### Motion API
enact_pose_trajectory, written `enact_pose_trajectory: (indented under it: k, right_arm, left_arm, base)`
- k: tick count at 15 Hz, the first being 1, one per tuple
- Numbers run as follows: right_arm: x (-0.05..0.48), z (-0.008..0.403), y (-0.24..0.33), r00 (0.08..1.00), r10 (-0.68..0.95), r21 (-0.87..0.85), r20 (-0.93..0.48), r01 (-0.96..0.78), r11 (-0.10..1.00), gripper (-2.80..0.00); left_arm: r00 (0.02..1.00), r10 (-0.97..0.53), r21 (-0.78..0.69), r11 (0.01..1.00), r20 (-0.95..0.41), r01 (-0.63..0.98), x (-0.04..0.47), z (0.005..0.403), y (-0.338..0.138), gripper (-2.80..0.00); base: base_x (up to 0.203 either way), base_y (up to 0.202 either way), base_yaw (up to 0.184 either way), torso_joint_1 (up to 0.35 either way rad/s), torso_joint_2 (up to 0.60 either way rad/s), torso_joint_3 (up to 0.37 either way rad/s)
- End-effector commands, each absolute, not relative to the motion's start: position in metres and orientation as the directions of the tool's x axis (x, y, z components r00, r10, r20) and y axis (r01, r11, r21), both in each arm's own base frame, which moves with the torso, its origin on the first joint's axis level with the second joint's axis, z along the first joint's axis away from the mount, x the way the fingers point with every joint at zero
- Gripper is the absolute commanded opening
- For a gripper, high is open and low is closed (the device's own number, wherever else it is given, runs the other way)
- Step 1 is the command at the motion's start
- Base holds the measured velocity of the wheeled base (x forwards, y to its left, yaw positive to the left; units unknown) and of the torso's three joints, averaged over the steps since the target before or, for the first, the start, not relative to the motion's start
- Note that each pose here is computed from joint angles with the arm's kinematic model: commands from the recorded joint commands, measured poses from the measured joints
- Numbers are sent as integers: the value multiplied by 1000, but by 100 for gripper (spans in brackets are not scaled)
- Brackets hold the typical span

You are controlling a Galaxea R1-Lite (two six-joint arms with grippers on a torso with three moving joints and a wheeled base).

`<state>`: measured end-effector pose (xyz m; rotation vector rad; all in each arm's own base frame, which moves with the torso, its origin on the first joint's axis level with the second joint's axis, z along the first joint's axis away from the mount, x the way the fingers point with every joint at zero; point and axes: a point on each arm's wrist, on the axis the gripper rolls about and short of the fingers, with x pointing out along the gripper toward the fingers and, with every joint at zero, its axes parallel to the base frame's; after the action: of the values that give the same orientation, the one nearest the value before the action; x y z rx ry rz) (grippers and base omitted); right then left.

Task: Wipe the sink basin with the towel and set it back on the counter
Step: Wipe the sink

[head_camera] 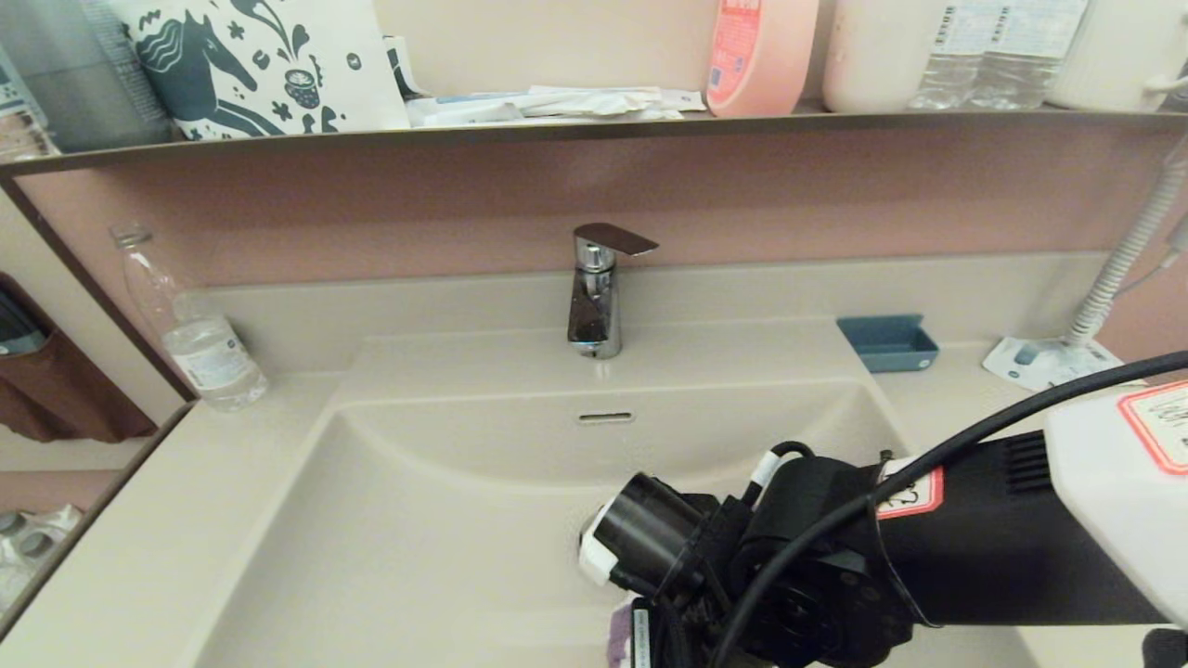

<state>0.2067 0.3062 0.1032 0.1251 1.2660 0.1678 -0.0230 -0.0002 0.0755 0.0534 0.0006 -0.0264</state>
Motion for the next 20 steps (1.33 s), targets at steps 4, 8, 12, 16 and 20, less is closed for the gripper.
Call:
enact_pose_trajectory:
  k: [4, 8, 12, 16, 20]
  right_arm:
    - [213, 91, 349, 250, 281, 261, -927, -110, 959, -280]
    - [214, 93, 381, 245, 373, 339, -895, -172, 925, -280]
    - [225, 88, 405, 266, 542, 469, -797, -293, 833, -280]
    - [242, 63, 418, 360, 567, 459, -741, -344, 819, -280]
    - [258, 59, 421, 434, 593, 455, -679, -385, 803, -280]
  left_arm:
    - [1000, -26, 54, 998, -3, 26, -23, 75, 0, -280]
    - [1000, -26, 54, 998, -3, 26, -23, 75, 0, -280]
    - [1000, -26, 54, 998, -3, 26, -23, 75, 0, -280]
    - [1000, -26, 54, 998, -3, 26, -23, 75, 0, -280]
    - [1000, -26, 54, 998, -3, 26, -23, 75, 0, -280]
  base:
    - [0, 0, 0, 0, 0, 0]
    - [0, 0, 0, 0, 0, 0]
    - [0, 0, 0, 0, 0, 0]
    - [0, 0, 0, 0, 0, 0]
    - [0, 0, 0, 0, 0, 0]
